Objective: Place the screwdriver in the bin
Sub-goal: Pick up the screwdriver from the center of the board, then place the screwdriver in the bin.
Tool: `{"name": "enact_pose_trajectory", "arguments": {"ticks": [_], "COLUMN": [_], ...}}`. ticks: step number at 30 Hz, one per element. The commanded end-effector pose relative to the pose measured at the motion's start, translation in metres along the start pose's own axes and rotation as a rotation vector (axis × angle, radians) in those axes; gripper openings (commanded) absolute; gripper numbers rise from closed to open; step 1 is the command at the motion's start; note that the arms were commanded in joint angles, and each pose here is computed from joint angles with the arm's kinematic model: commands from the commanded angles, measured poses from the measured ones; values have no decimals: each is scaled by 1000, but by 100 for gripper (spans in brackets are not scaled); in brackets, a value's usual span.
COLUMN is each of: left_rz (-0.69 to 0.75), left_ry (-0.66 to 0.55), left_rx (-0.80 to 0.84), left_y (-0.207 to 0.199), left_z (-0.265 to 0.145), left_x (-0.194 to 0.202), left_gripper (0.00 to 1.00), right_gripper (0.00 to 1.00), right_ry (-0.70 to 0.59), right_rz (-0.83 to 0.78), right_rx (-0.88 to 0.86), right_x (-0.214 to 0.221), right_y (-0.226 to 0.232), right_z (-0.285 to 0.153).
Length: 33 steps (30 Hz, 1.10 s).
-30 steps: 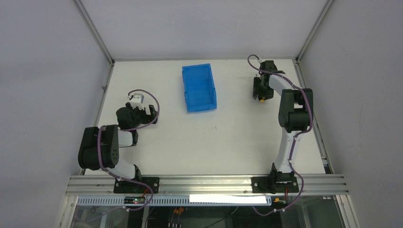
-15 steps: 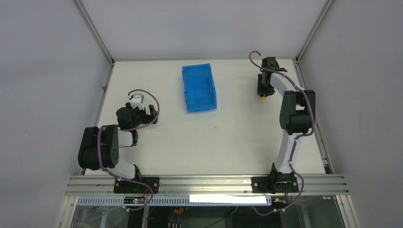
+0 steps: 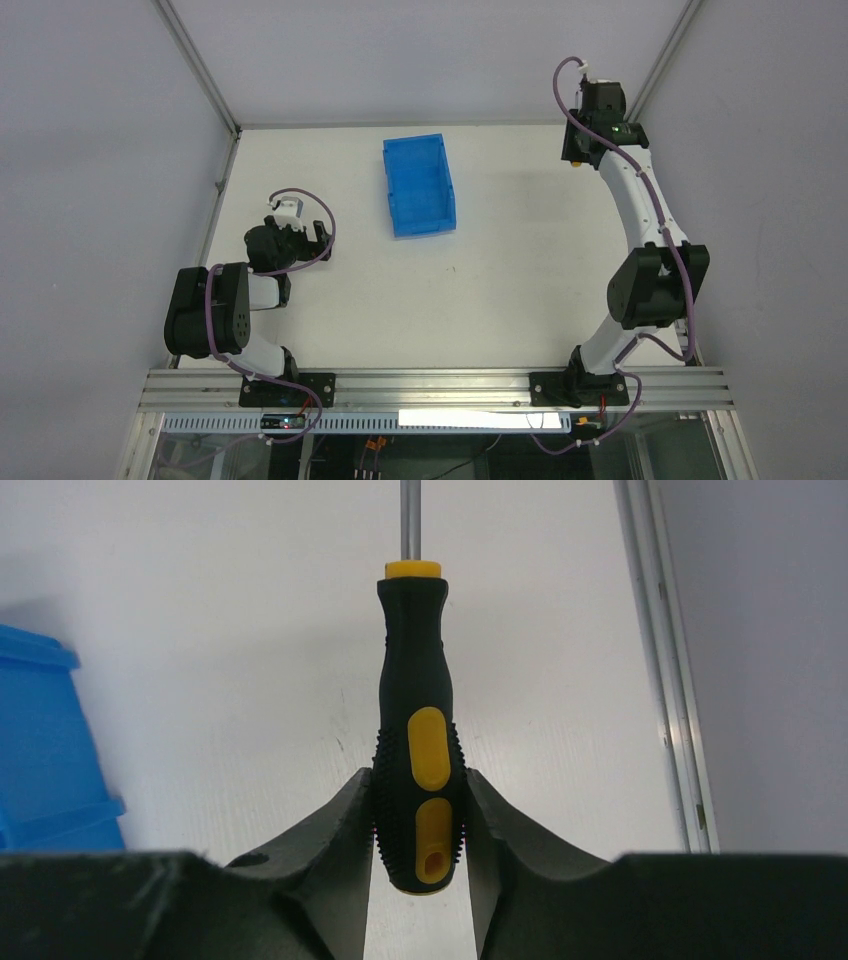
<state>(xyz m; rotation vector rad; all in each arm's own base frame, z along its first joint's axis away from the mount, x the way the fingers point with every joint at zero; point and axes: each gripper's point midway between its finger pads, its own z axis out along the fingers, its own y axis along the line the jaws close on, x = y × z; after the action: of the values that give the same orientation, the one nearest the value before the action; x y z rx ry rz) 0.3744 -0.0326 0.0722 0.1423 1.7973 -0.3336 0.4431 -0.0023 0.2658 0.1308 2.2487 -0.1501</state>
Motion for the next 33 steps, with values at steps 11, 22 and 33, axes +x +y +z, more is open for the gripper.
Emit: {"name": "enact_pose_trajectory", "arguments": {"ticks": [11,22,33], "left_rz": [28,28,28], "left_ry": [-53,-53,-53], "left_rx": [3,4,4], "left_y": [0,0,0], "left_z": [3,2,3], "left_x": [-16,-17,-17], "left_gripper": [99,99,99], "right_gripper": [1,1,1], "right_ry": [-213,-229,-250], "right_rz": [41,-50,-125], "right_rx": [-33,-185,-314], "right_x": [-67,-64,-51], "right_y": [10,113,228], "right_z": [-120,-135,-151]}}
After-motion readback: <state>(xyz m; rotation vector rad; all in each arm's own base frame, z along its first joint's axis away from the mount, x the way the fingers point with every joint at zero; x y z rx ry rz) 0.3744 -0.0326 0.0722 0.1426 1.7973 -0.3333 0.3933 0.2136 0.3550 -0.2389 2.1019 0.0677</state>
